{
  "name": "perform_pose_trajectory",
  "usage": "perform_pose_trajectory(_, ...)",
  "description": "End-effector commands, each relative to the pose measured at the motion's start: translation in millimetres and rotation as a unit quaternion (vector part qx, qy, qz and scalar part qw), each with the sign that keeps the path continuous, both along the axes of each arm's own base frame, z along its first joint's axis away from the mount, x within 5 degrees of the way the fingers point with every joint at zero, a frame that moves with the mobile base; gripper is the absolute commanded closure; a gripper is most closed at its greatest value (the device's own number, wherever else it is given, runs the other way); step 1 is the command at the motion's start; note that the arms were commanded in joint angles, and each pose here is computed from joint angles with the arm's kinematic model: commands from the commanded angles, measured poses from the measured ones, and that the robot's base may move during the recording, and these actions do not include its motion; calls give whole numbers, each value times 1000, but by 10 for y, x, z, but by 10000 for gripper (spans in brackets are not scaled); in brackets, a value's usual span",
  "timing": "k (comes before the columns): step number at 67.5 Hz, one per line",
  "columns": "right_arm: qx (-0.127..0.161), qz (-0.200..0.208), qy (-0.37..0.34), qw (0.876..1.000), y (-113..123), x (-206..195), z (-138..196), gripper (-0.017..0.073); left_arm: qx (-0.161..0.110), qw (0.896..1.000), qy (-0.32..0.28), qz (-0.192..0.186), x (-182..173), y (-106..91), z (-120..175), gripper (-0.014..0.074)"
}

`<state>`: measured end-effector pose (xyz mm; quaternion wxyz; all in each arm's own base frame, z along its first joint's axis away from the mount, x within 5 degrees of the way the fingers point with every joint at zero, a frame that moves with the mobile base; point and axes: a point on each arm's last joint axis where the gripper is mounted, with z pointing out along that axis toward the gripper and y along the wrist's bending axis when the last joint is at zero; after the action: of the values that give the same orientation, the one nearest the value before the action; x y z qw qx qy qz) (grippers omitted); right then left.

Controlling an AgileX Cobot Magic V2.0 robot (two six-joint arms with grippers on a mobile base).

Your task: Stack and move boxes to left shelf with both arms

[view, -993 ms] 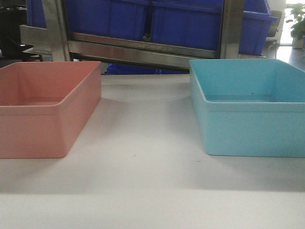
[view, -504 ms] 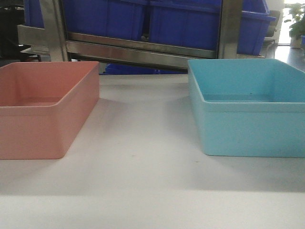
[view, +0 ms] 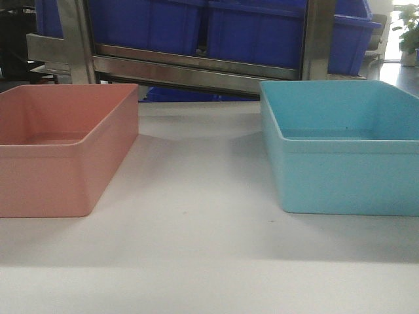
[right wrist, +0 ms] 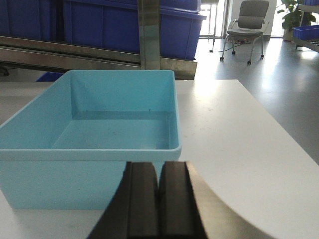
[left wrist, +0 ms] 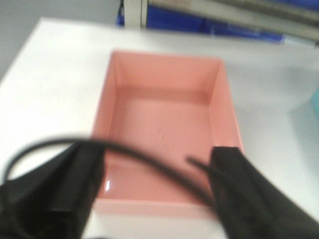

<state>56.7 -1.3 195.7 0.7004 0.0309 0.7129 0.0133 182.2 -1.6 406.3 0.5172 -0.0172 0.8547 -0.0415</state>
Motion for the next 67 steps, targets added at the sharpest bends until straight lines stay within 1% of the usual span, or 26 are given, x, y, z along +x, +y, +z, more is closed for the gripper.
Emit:
perform_pose_trajectory(1, -2, -2, -64, 998, -2, -29, 171, 507, -9, 1000, 16, 3, 216, 25, 146, 88)
perform_pose_trajectory(5, -2, -2, -64, 998, -2, -29, 171, 507, -11, 998, 64, 9, 393, 77, 139, 46)
perform_pose_trajectory(8, -2, -2, -64, 998, -2, -29, 171, 507, -13, 995, 100, 18, 516, 144, 129, 37)
perform_pose_trajectory(12, -2, -2, -64, 998, -2, -29, 171, 507, -17, 989, 143, 34, 743, 274, 129, 38)
perform_pose_trajectory(17, -2, -2, -64, 998, -2, -29, 171, 507, -12, 980, 194, 40, 989, 446, 96, 38)
perform_pose_trajectory(22, -2, -2, -64, 998, -2, -29, 171, 507, -9, 972, 232, 31, 1252, 547, 48, 38)
perform_pose_trajectory(26, -2, -2, -64, 998, -2, -29, 171, 507, -4, 967, 256, 20, 1465, 591, -10, 38)
perform_pose_trajectory(29, -2, -2, -64, 998, -2, -29, 171, 507, -3, 964, 264, 16, 1606, 613, -54, 38)
perform_pose_trajectory(36, -2, -2, -64, 998, -2, -29, 171, 507, 3, 963, 268, 0, 1934, 622, -191, 38)
perform_pose_trajectory(42, -2, -2, -68, 998, -2, -29, 177, 507, 3, 961, 276, -7, 2176, 601, -388, 38)
perform_pose_trajectory(49, -2, -2, -74, 997, -2, -31, 188, 507, 2, 957, 290, -11, 2362, 595, -643, 38)
perform_pose_trajectory(54, -2, -2, -75, 997, -2, -31, 190, 507, 7, 955, 297, -19, 2475, 600, -817, 38)
perform_pose_trajectory(61, -2, -2, -75, 997, -2, -31, 190, 507, 5, 952, 306, -17, 2598, 622, -1032, 38)
perform_pose_trajectory(67, -2, -2, -75, 997, -2, -31, 190, 507, 2, 947, 320, -17, 2683, 637, -1224, 38)
